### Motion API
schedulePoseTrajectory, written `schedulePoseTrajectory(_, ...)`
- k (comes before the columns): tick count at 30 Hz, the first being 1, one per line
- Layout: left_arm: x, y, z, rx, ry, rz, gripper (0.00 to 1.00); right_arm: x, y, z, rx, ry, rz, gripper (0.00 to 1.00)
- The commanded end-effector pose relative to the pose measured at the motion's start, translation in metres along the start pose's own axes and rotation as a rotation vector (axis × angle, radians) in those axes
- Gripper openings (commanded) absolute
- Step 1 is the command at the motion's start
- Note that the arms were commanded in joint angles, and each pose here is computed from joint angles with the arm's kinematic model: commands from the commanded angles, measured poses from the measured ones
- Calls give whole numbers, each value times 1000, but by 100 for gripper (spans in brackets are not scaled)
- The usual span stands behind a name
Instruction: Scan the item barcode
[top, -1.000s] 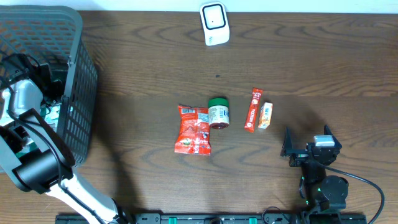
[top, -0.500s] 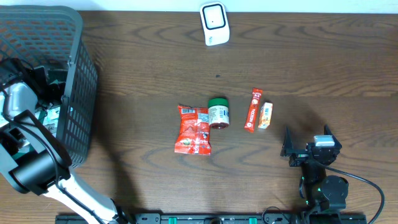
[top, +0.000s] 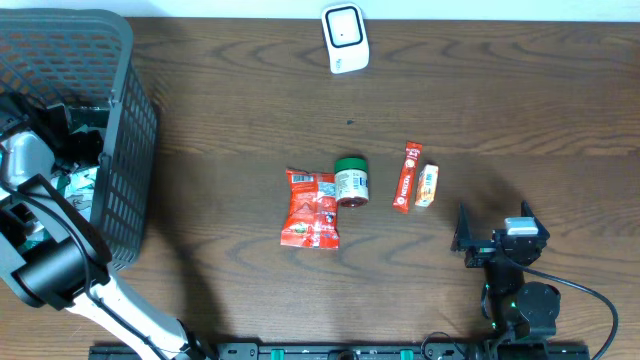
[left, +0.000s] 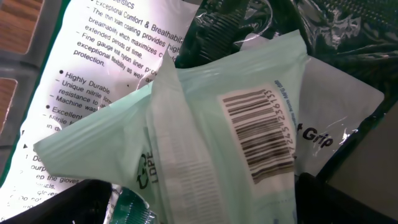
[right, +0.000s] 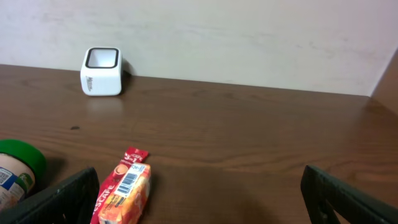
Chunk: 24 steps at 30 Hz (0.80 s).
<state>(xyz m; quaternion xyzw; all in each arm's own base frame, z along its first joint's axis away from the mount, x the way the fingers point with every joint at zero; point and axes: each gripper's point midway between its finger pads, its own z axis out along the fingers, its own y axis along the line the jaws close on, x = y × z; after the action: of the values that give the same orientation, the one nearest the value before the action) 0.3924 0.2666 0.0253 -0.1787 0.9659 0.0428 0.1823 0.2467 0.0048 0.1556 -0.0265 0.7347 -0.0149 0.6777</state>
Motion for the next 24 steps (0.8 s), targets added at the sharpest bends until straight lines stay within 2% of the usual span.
schedulePoseTrajectory(1, 54, -11, 43, 84, 160, -28, 96, 0, 0, 0, -1, -1, -9, 99)
schedulePoseTrajectory(3, 44, -17, 34, 121, 122, -28, 100, 0, 0, 0, -1, 0, -9, 99)
schedulePoseTrajectory(7, 30, -27, 19, 176, 69, -23, 98, 0, 0, 0, -1, -1, -9, 99)
schedulePoseTrajectory(13, 39, -30, 16, 193, 100, -10, 98, 0, 0, 0, -1, -1, -9, 99)
schedulePoseTrajectory(16, 41, -41, 14, 255, 98, 1, 98, 0, 0, 0, -1, -1, -9, 99)
schedulePoseTrajectory(20, 41, -39, 13, 241, 100, 1, 98, 0, 0, 0, -1, -1, -9, 99)
schedulePoseTrajectory(24, 30, -24, 0, 143, 78, -20, 98, 0, 0, 0, -1, -1, -9, 99)
